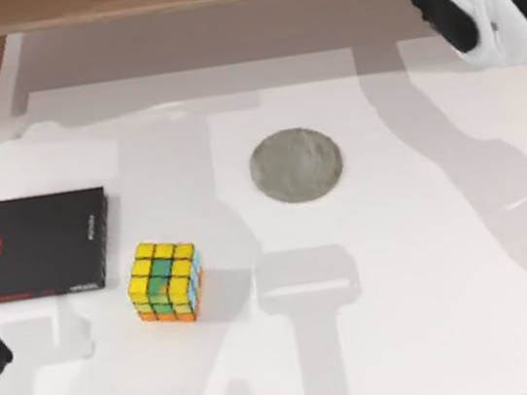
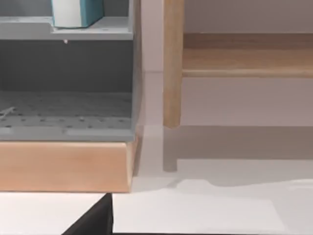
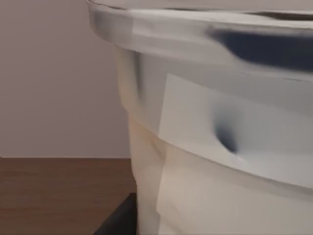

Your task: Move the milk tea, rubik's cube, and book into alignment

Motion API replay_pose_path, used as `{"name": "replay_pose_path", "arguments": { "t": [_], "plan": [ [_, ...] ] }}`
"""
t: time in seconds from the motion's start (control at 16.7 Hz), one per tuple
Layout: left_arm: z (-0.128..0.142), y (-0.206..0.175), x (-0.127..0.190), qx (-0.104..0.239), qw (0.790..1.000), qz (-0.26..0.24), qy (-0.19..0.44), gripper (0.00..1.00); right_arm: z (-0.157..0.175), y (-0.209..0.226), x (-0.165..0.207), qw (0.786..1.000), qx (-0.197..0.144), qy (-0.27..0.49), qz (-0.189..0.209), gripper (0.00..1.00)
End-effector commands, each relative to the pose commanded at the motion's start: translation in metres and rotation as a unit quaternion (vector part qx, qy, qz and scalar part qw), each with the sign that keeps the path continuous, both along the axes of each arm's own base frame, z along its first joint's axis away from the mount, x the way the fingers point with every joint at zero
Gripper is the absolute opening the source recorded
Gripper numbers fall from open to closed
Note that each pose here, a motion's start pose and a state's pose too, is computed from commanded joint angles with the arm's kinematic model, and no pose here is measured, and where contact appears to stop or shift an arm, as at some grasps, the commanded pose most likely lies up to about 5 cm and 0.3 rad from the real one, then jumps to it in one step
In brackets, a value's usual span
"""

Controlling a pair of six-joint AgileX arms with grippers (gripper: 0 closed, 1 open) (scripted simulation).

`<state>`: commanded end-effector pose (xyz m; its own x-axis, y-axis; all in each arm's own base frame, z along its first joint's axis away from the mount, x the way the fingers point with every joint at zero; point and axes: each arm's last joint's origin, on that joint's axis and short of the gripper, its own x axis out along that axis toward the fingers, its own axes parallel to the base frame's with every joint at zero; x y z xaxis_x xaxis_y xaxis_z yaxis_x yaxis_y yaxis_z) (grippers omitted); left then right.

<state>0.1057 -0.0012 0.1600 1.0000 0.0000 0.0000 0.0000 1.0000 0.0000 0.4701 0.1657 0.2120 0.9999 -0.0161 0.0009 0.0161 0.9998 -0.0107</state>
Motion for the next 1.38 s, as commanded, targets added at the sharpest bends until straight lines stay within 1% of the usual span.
{"name": "replay_pose_path", "arguments": {
  "t": [0.3, 0.42, 0.78, 0.9, 1.2, 1.38],
  "plan": [
    [0.0, 0.0, 0.0, 0.0, 1.0, 0.0, 0.0, 1.0, 0.001, 0.001, -0.001, 1.0, 0.001, -0.001, 0.002, 0.0],
    [0.0, 0.0, 0.0, 0.0, 1.0, 0.0, 0.0, 1.0, 0.006, 0.001, -0.01, 1.0, 0.001, -0.005, -0.001, 0.0],
    [0.0, 0.0, 0.0, 0.0, 1.0, 0.0, 0.0, 1.0, 0.007, 0.001, -0.068, 1.0, -0.002, 0.004, -0.001, 0.0],
    [0.0, 0.0, 0.0, 0.0, 1.0, 0.0, 0.0, 1.0, 0.011, 0.002, -0.079, 1.0, 0.001, 0.0, 0.001, 0.0],
    [0.0, 0.0, 0.0, 0.0, 1.0, 0.0, 0.0, 1.0, 0.01, 0.001, -0.079, 1.0, 0.002, 0.0, 0.0, 0.0],
    [0.0, 0.0, 0.0, 0.0, 1.0, 0.0, 0.0, 1.0, 0.014, 0.019, -0.089, 1.0, 0.009, -0.02, 0.003, 0.0]
  ]
}}
